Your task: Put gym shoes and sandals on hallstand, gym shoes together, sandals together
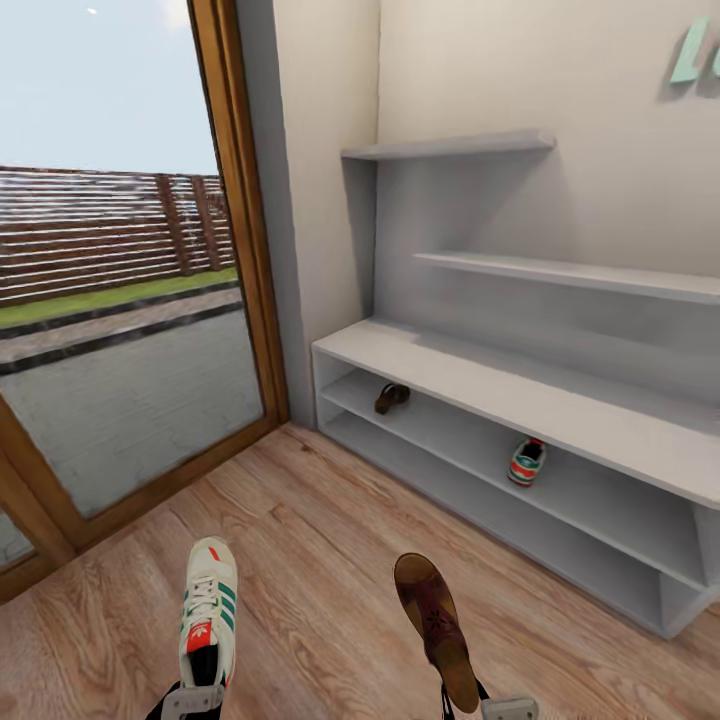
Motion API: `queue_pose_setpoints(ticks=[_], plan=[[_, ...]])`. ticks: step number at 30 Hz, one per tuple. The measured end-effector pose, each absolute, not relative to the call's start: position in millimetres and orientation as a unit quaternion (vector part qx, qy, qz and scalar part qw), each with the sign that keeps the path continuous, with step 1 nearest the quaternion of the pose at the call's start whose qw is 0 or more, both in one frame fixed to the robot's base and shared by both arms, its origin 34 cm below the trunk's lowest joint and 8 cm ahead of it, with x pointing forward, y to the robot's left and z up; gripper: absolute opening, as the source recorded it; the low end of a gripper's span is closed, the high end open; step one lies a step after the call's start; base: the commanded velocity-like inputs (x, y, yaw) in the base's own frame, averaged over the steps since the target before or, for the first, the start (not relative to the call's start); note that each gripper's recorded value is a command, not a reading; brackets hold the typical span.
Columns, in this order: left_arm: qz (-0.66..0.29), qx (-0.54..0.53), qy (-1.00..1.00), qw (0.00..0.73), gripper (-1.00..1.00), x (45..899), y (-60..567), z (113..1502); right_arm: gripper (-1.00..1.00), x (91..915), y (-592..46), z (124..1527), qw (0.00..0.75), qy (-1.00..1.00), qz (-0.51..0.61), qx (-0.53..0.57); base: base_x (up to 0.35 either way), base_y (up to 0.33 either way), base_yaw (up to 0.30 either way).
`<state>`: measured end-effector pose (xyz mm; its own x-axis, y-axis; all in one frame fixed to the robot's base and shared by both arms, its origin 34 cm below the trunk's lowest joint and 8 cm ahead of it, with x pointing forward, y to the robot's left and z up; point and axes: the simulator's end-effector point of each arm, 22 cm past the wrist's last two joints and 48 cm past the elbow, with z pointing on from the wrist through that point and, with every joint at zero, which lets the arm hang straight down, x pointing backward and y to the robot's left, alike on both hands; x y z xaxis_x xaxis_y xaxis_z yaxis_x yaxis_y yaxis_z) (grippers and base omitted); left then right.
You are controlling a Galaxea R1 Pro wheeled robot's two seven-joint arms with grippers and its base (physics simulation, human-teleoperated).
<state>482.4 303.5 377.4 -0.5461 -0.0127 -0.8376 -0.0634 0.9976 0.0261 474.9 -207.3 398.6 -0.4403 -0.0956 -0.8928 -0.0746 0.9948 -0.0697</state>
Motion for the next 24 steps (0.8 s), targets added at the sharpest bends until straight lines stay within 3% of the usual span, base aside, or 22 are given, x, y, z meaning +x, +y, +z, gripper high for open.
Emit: queue_pose_setpoints(ticks=[24], plan=[[0.026,-0.021,0.879,0.475,-1.00,481.9,303.2,377.0,-1.00,474.6,-207.4,398.2,0.526,0.849,-0.010,-0.050,0.000,0.000,-0.266]])
